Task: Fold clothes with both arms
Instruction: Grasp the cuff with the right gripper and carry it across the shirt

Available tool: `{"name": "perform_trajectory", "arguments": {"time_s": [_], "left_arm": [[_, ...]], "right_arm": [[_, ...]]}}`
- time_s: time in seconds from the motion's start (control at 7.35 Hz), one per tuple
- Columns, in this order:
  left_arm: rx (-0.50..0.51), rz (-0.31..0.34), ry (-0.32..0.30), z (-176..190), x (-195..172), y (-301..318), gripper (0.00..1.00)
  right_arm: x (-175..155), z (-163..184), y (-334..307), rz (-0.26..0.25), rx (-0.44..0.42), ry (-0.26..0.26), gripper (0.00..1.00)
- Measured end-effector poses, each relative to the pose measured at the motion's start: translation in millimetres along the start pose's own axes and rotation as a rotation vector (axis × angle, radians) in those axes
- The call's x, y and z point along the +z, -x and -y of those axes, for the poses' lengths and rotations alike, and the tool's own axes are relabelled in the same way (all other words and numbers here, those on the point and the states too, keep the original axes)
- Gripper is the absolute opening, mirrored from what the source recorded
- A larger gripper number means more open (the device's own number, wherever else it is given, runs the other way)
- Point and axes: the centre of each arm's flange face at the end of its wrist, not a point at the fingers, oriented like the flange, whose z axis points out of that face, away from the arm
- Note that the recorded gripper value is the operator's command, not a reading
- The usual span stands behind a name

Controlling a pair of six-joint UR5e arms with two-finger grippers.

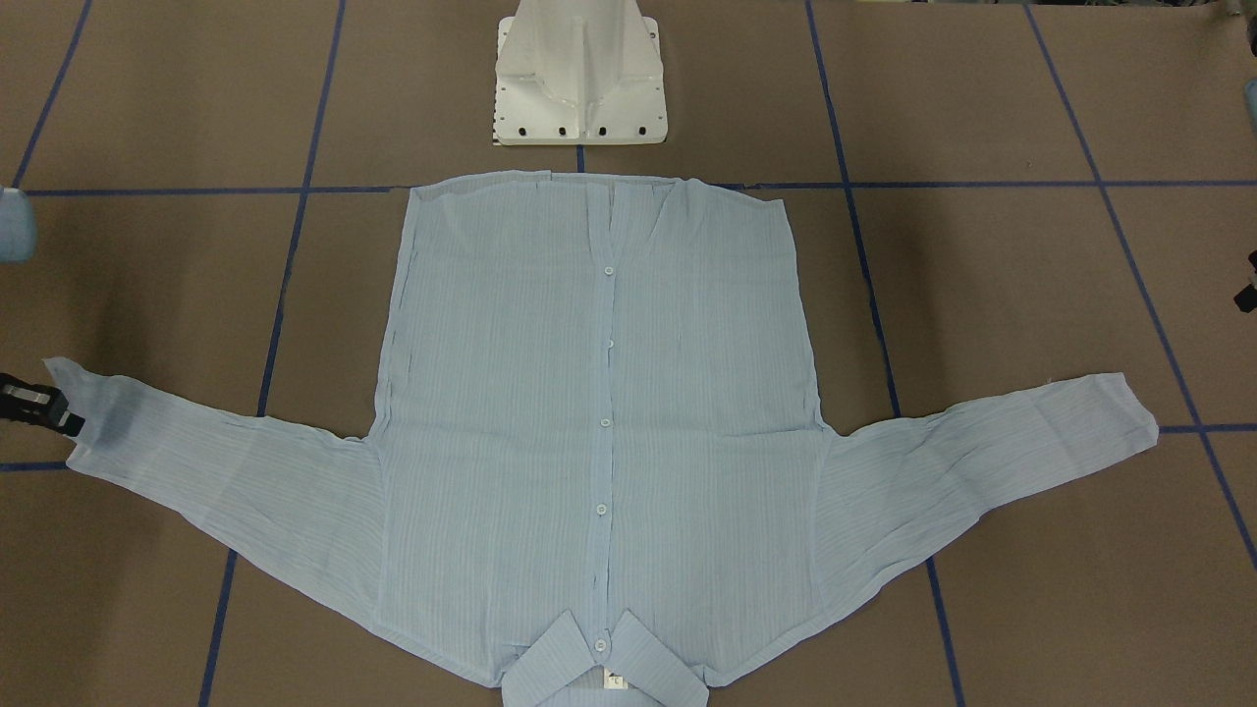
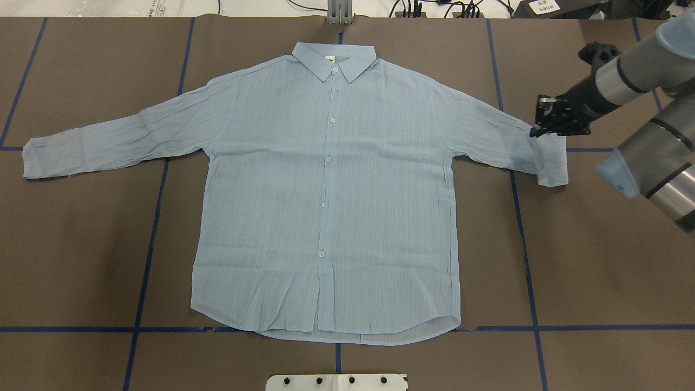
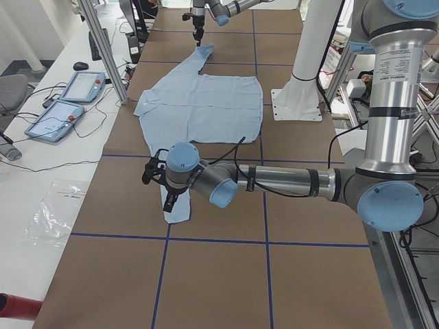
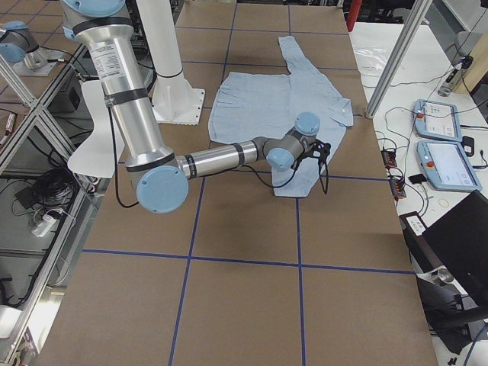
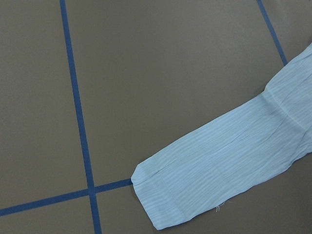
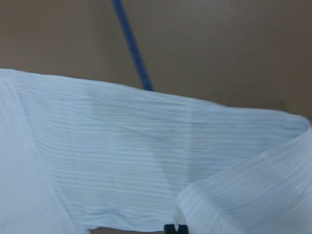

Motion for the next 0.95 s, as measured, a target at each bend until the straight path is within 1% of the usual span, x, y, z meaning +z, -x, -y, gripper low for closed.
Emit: {"name": "perform_trajectory", "arguments": {"time_s": [0.14, 0.41, 0.54, 0.68, 0.95], "left_arm": [[0.001, 0.001, 0.0, 0.0, 0.3, 0.5, 1.0], [0.001, 0.002, -0.003, 2.3, -0.4, -0.8, 1.0], [-0.006, 0.002, -0.006, 4.8, -1.5, -2.9, 1.0], [-0.014, 0.001, -0.008, 5.7, -2.3, -4.0, 1.0], [-0.014, 0.0, -0.008, 3.7, -1.8, -3.7, 1.0]], "right_arm": [[14.8, -16.1, 58.0, 0.023, 0.059, -0.018, 0.0], [38.0, -32.2, 193.8, 0.082, 0.21, -0.061, 0.0], [56.4, -50.0, 266.1, 0.103, 0.249, -0.087, 0.0], [75.3, -76.1, 327.9, 0.117, 0.262, -0.115, 0.0], [103.1, -121.4, 409.6, 0.126, 0.281, -0.157, 0.0]]}}
